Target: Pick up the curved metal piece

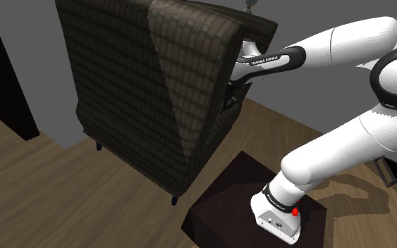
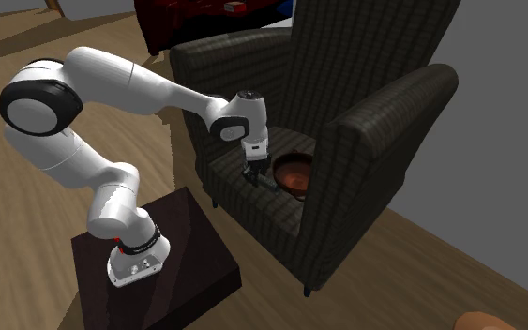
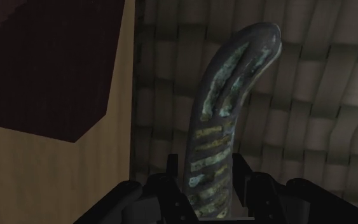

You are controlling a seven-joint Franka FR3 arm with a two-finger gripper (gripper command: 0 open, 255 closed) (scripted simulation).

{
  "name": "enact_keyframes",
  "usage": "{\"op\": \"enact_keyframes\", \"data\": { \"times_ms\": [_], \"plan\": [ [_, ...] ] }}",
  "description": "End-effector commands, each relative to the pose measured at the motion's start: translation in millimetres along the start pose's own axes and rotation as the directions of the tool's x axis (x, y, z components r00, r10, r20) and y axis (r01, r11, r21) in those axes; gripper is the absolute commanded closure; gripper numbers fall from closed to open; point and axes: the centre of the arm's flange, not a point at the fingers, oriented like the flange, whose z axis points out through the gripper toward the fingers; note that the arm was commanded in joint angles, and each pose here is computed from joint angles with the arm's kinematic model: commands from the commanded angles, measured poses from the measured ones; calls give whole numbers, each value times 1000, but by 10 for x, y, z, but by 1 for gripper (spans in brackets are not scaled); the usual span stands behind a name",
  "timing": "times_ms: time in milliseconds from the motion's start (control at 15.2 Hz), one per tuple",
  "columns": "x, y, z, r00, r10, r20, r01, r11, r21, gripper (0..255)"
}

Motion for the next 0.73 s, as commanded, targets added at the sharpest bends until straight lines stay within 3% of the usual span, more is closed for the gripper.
{"op": "enact_keyframes", "data": {
  "times_ms": [0, 396, 660],
  "plan": [
    [0, 1, 4, 1000, 0, 0, 0, 1000, 0, 255],
    [0, -1, 2, 1000, 0, 0, 0, 1000, 0, 255],
    [14, -5, -209, 1000, 0, 0, 0, 1000, 0, 255]
  ]
}}
